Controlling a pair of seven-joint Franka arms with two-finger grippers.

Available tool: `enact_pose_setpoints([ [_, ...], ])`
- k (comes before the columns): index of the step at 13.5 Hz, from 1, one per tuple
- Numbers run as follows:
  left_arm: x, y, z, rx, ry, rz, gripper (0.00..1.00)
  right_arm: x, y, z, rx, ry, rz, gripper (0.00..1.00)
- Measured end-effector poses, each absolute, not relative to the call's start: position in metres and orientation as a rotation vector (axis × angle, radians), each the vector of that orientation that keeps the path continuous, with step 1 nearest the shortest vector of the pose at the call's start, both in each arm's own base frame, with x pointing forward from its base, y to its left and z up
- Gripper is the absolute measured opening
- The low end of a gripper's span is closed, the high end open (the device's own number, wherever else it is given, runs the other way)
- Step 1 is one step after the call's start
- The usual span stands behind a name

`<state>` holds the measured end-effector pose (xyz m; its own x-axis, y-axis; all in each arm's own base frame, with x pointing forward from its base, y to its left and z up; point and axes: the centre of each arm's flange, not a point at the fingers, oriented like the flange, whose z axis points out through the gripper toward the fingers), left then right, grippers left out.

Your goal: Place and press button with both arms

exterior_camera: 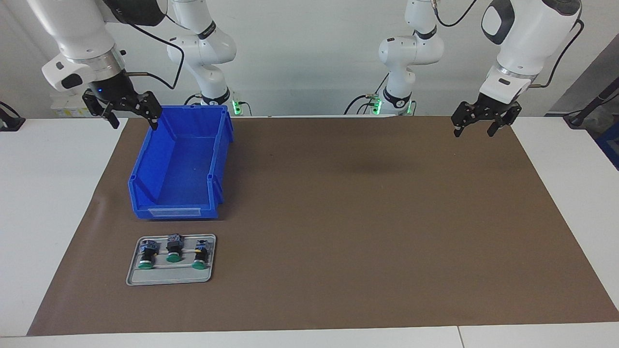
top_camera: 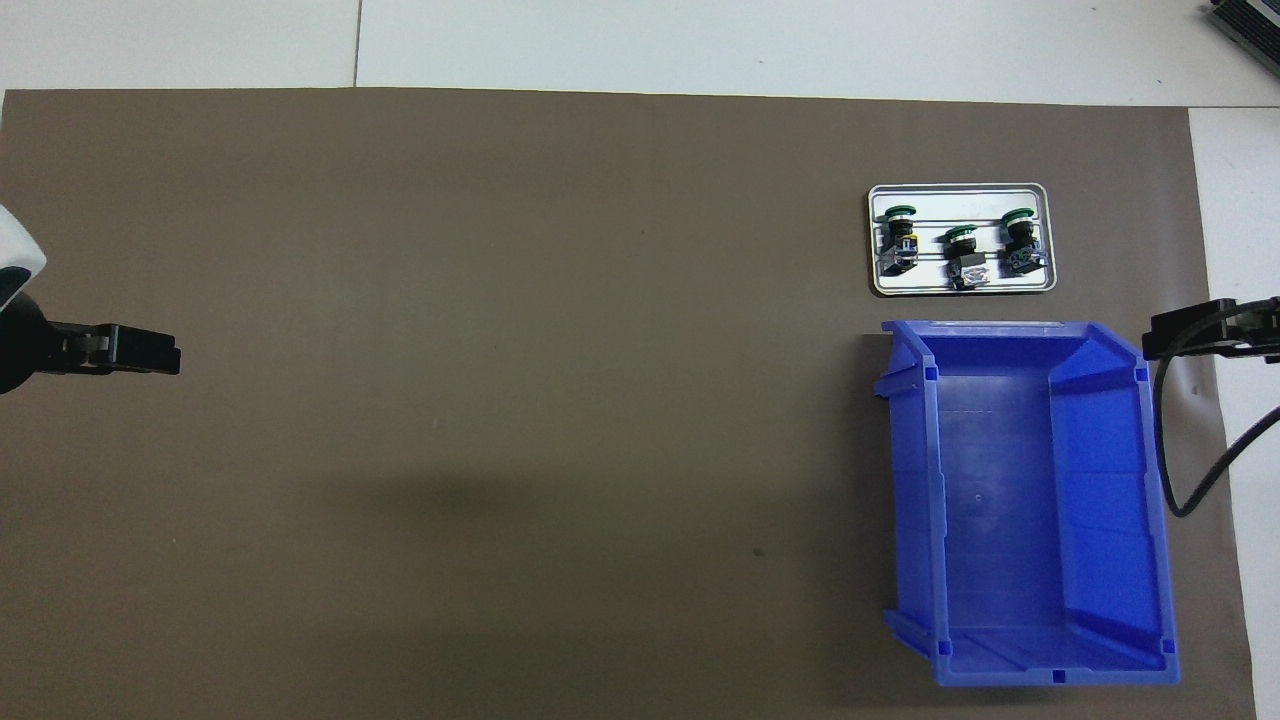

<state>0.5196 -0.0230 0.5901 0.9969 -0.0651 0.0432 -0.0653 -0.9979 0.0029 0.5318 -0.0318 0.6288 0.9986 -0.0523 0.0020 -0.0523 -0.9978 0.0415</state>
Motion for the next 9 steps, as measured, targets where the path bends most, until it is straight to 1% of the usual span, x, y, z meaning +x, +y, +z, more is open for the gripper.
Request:
enact_pose_setpoints([
  [9,0.5196,-0.023,0.5901,3.135,-0.102,0.068,1.0,0.5314,-0.0355,0.6281,3.099,-0.092,-0.001,1.0],
])
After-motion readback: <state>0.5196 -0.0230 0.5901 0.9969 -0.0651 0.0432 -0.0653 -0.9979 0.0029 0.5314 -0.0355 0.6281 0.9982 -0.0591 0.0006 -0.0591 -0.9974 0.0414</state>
